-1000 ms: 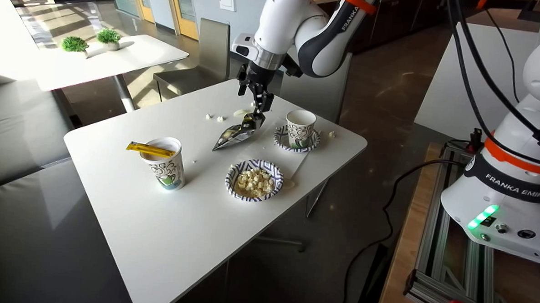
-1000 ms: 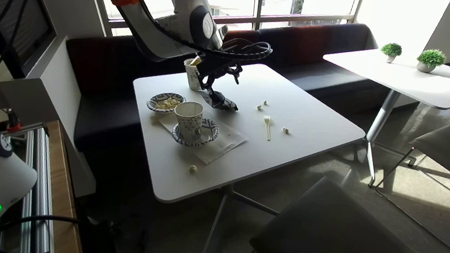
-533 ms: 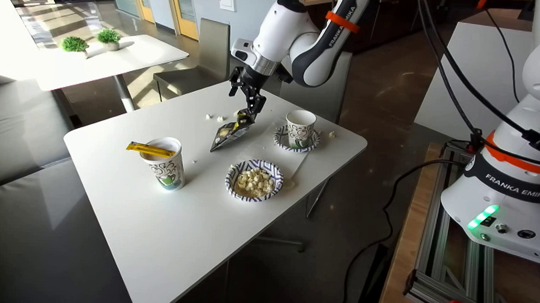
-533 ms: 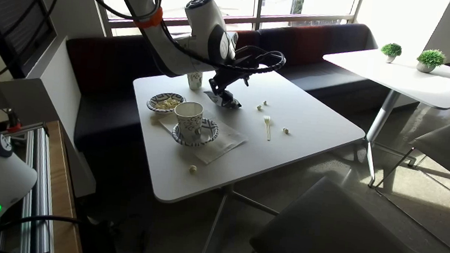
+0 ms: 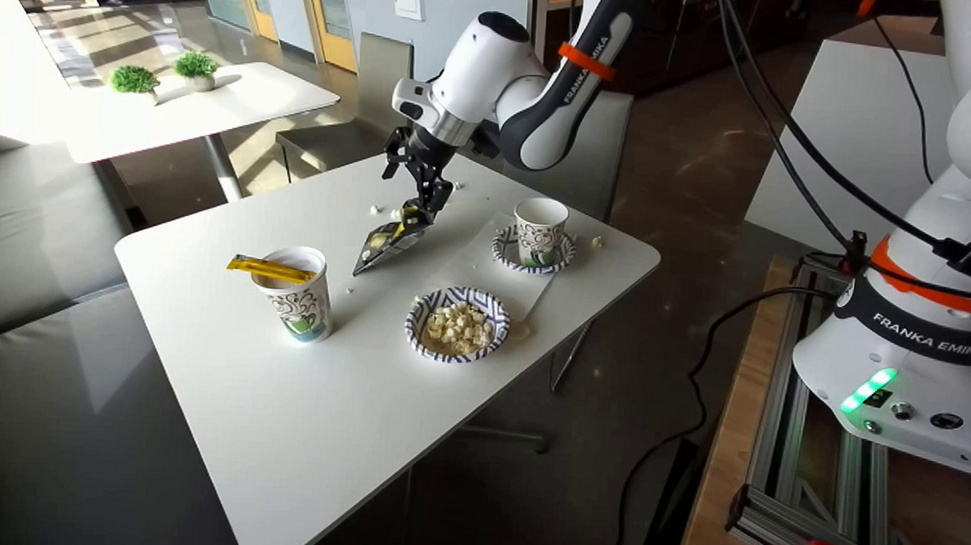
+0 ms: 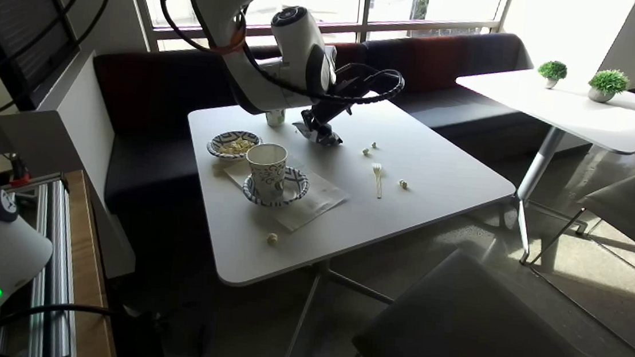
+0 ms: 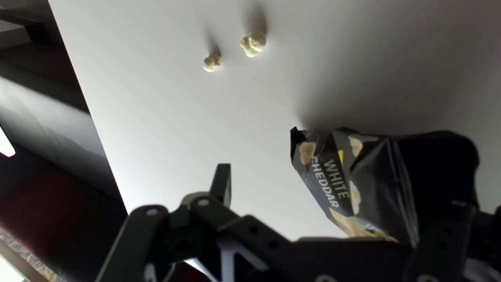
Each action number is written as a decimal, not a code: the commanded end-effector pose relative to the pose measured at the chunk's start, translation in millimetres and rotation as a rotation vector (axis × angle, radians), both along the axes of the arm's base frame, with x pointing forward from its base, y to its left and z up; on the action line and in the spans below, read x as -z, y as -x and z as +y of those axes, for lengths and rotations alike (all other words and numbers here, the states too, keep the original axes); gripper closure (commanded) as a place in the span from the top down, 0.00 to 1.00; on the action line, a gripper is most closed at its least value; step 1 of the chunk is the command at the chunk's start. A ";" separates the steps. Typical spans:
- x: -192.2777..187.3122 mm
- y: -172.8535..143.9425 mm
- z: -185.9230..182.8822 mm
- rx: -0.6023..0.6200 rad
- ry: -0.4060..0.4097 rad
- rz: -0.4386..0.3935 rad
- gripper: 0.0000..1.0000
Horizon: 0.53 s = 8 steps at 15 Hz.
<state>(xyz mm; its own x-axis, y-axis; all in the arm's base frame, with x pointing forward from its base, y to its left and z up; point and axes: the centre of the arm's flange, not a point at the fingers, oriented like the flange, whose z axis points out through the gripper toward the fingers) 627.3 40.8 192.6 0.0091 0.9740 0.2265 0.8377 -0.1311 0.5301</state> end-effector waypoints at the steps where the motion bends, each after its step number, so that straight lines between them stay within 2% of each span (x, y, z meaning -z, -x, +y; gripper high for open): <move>1: 3.4 -3.1 3.0 -0.034 -0.006 -0.016 1.00; 8: -6.4 22.1 10.0 -0.038 0.020 0.040 1.00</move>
